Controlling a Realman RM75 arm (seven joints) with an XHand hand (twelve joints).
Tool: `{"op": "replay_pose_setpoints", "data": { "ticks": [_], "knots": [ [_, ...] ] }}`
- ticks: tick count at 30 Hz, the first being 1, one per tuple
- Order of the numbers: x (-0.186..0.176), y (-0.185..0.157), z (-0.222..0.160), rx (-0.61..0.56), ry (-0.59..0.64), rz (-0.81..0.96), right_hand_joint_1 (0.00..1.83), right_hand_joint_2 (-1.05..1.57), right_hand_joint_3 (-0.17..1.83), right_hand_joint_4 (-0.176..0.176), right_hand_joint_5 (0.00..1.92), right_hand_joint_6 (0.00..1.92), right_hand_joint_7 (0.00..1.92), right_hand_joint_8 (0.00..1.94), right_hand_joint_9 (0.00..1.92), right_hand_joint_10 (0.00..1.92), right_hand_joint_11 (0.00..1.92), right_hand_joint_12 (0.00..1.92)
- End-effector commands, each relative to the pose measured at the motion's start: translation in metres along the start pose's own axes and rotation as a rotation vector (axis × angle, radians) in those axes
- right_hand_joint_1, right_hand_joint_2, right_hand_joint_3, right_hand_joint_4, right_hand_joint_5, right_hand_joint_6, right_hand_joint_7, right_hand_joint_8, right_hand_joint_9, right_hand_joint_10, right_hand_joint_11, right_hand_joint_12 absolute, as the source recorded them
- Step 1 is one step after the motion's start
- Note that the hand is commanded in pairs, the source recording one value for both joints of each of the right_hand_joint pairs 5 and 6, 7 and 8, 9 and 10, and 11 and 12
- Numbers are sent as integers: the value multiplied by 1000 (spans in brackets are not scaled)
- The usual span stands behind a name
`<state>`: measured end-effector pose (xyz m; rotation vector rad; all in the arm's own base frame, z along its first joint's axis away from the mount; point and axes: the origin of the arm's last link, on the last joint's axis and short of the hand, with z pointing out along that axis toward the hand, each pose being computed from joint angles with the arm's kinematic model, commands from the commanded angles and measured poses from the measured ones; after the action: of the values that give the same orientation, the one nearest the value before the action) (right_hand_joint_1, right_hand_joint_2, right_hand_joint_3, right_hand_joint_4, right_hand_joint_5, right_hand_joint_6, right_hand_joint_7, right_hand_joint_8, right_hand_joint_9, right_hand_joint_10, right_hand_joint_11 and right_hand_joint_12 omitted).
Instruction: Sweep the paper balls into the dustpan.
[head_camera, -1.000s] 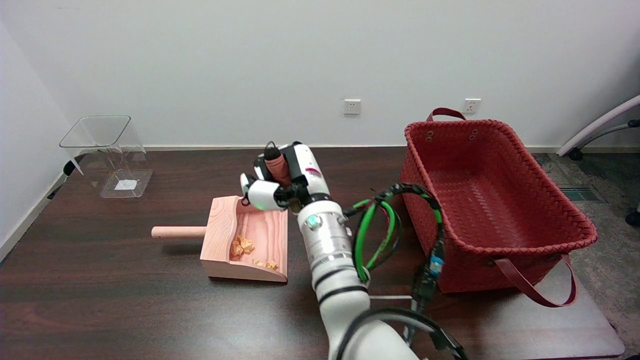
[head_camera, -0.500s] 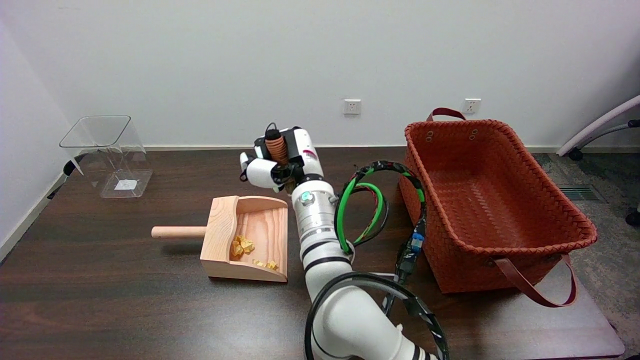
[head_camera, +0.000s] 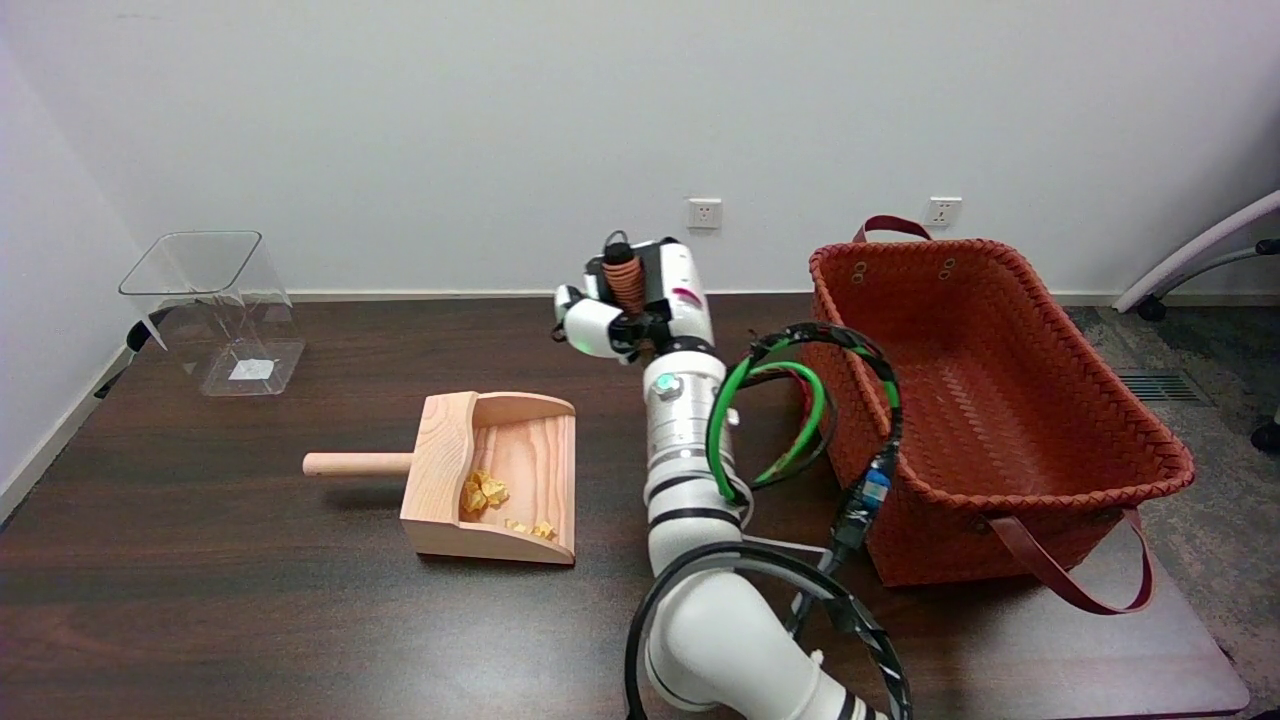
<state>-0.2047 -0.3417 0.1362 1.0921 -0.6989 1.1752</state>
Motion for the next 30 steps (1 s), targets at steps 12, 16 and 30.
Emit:
{"op": "replay_pose_setpoints", "data": {
  "ticks": [12,16,30],
  "knots": [
    [26,63,-45,-149,74,-52,1369,975,674,0,1920,1920,1920,1920,1920,1920,1920,1920],
    [20,69,-45,-175,56,-5,1369,974,676,0,1920,1920,1920,1920,1920,1920,1920,1920],
    [-19,58,-34,-177,-39,98,1359,978,668,0,1920,1920,1920,1920,1920,1920,1920,1920]
  ]
}}
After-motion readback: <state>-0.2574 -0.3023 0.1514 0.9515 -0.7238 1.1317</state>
